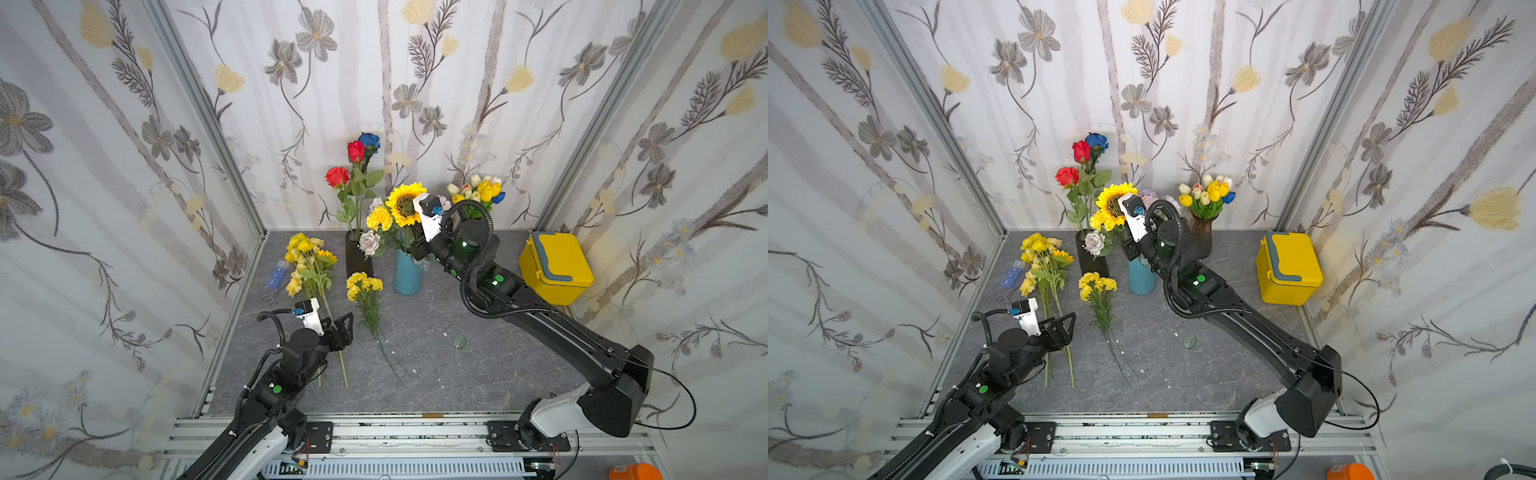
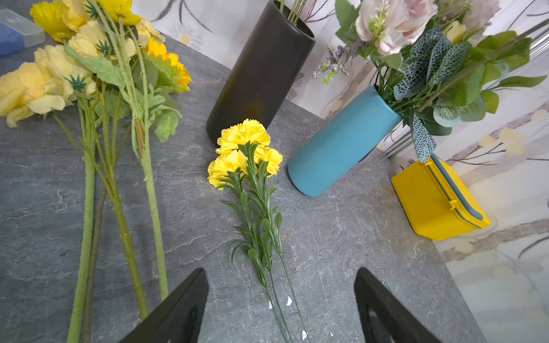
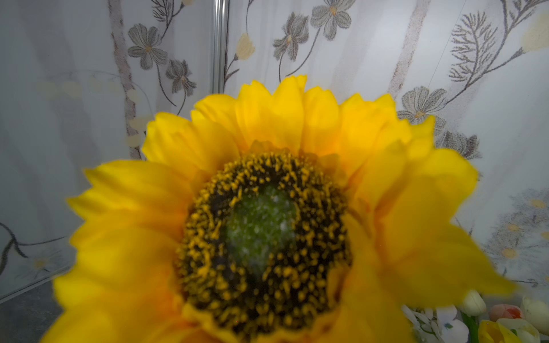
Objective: Pick out yellow flowers from the vase
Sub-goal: Pick up the flower from the vase, then place the flower at the center of the board.
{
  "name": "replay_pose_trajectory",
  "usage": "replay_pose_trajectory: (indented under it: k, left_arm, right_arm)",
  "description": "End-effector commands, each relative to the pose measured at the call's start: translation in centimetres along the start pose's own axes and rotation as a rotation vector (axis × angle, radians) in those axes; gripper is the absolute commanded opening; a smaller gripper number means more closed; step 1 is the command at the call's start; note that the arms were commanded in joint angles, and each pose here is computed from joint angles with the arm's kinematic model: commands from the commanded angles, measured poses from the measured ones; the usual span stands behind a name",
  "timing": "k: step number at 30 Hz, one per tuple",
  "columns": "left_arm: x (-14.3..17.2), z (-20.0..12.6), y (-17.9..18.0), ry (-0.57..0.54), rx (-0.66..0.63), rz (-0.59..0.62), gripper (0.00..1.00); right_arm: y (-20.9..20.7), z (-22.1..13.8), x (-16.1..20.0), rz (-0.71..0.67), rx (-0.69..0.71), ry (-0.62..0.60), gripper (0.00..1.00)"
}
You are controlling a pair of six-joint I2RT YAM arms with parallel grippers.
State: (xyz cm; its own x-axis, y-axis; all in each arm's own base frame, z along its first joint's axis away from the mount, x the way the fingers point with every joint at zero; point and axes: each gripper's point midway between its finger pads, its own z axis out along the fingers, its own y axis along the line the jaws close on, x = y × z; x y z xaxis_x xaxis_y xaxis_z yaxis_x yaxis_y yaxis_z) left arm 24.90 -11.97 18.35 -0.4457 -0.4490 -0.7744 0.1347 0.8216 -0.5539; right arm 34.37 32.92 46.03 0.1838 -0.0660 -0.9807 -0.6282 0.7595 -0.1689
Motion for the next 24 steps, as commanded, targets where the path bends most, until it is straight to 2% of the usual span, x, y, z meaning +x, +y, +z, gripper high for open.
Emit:
replay_pose_trajectory:
  k: [1,5,8,16,24]
  left_arm:
    - [-0.8,-0.3,0.2,-0.030,-0.024,0.021,0.82]
    - [-1.7,-0.9,0.5,-0.054,-0.052,0.039,0.84]
    - [-2.6,-1.5,0.7,-0.083,-0.078,0.054,0.85]
    - [-4.4,-3.0,1.7,-0.182,-0.129,0.045,0.88]
    - [-4.2,-3.1,2.3,-0.196,-0.140,0.025,0.91]
  right_arm:
    - [1.6,-1.7,-3.0,0.024,-0.032,-0.045,0.01]
    - [3.3,-3.8,-4.5,0.065,-0.067,-0.018,0.00]
    - [4.5,-5.0,-3.7,0.135,-0.104,0.045,0.01]
    - [10.0,-7.2,7.3,0.297,-0.220,0.382,0.00]
    - [17.2,-6.3,18.6,0.425,-0.383,0.692,0.00]
